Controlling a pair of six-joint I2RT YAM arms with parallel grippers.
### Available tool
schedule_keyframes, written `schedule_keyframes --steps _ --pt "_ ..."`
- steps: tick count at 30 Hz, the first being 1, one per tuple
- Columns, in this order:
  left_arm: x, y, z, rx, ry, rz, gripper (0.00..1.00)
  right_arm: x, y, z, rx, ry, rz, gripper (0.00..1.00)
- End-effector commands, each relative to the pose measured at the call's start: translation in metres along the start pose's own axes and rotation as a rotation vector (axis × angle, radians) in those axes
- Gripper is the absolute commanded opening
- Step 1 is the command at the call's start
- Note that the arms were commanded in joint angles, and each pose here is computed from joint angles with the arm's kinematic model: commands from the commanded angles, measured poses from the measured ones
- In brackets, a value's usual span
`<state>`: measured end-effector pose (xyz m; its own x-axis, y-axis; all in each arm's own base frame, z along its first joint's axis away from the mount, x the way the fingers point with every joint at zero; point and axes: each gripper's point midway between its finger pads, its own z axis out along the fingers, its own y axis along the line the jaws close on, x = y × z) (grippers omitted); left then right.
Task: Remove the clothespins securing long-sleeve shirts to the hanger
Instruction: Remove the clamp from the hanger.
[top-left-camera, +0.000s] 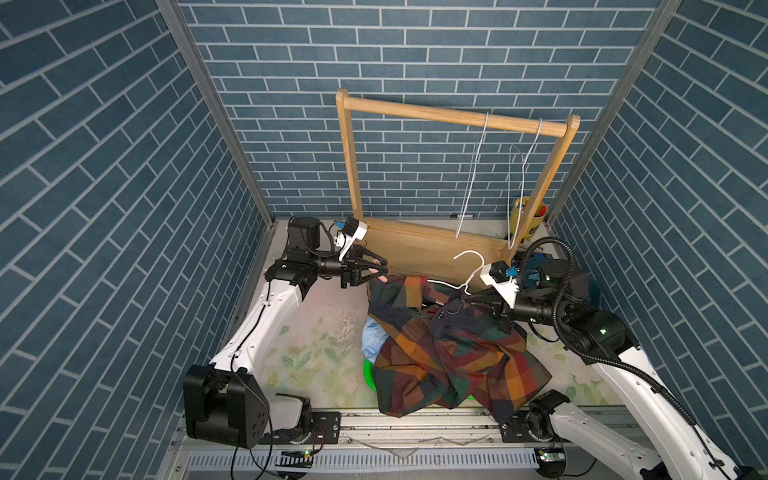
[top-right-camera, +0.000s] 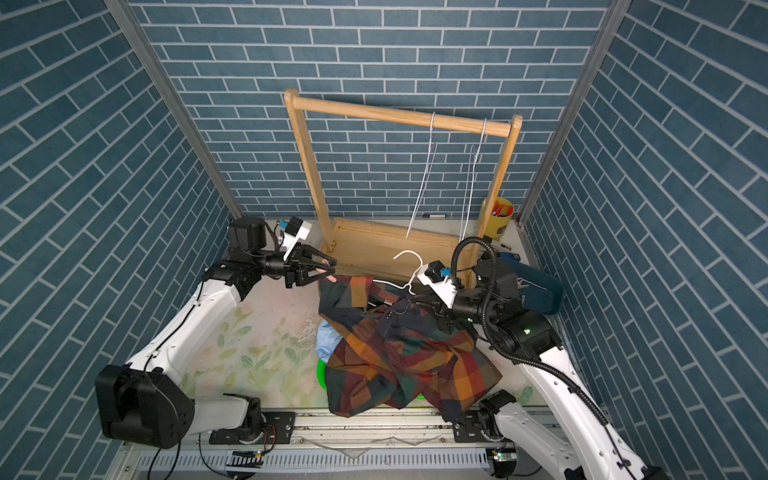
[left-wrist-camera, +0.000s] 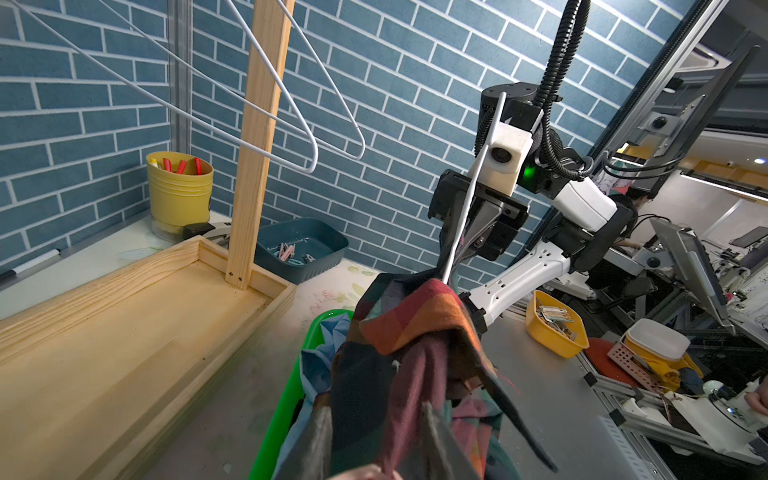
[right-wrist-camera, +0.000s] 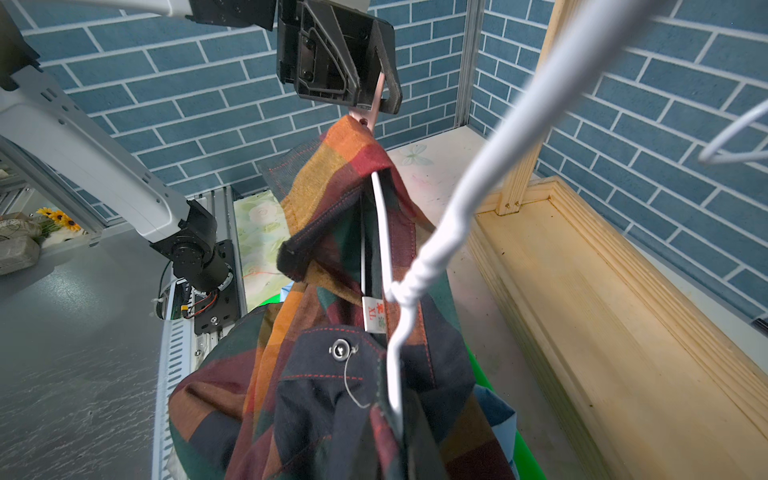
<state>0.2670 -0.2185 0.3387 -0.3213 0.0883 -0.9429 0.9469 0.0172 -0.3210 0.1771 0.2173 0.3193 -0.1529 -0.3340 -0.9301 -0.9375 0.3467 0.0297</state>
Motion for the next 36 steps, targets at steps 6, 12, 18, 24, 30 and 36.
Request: schedule_keyframes --steps 6,12,18,24,30,36 --pt "0.002 -0.01 -0.002 0.031 0.013 0.011 0.29 -0.017 0.004 -0.006 -0.016 -0.057 -0.088 0.0" --pt "0.002 -0.007 0.0 0.023 0.019 0.003 0.22 -0.017 0.005 -0.004 -0.031 -0.052 -0.079 0.0" --pt "0.004 -0.004 0.002 0.011 0.028 -0.006 0.14 -0.017 0.004 -0.002 -0.038 -0.047 -0.074 0.0" --pt "0.005 -0.001 0.004 0.0 0.035 -0.014 0.06 -0.018 0.005 -0.003 -0.038 -0.047 -0.074 0.0" --pt "0.005 0.0 0.005 -0.007 0.038 -0.021 0.0 -0.016 0.005 -0.004 -0.035 -0.041 -0.074 0.0" --pt "0.003 -0.001 -0.001 -0.041 0.037 -0.009 0.0 -0.012 0.007 -0.006 -0.033 -0.03 -0.078 0.0"
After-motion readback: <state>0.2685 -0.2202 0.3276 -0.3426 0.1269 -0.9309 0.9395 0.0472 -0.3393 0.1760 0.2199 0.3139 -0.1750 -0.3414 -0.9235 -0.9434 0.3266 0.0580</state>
